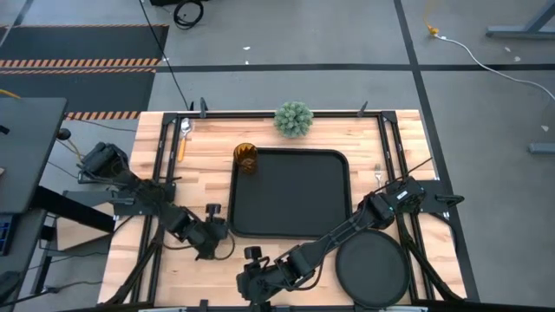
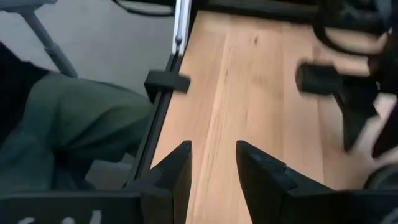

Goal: Pick and place plate/cup/fork/spoon on tray
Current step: Adjust the black serving tray

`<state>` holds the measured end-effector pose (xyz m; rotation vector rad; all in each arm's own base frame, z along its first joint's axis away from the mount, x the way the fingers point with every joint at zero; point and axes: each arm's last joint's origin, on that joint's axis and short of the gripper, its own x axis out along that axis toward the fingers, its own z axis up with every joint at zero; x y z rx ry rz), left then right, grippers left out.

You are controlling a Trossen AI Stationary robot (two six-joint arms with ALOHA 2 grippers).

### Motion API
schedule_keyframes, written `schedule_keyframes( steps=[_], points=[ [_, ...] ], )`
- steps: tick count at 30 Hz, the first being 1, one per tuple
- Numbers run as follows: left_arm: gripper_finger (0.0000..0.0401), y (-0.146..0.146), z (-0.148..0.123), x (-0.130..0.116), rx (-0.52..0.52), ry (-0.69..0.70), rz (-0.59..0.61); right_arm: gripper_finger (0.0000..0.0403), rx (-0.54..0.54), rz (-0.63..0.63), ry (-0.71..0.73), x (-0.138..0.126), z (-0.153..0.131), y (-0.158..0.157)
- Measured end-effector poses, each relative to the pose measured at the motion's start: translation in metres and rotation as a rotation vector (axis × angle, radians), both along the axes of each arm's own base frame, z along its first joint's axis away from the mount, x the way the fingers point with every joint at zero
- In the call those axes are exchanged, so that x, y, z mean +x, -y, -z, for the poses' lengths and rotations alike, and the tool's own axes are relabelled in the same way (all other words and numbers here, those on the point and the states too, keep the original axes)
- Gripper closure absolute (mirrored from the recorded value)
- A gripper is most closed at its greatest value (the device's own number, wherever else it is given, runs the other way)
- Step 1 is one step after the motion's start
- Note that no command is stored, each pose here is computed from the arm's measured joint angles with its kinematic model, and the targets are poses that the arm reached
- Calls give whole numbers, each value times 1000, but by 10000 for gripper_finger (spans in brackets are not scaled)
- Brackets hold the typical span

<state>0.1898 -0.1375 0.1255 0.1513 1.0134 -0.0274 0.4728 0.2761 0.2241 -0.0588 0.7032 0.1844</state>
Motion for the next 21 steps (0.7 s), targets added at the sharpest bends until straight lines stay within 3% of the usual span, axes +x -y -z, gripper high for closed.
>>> schedule_keyframes(
  steps=[5,10,15,18,21],
  points=[
    [269,17,-3,-6,-48,37,107,271,45,102,-108,-13,-11,8],
    [269,29,-10,-7,-56,92,133,271,68,189,-151,-25,-26,12],
    [269,29,-18,-5,85,146,81,271,114,191,-145,-36,-35,0],
    [269,13,-14,-8,213,101,-30,271,130,196,-146,-43,-35,-10],
    [269,-6,-6,-12,265,33,-148,271,137,205,-140,-52,-33,-24]
  ],
)
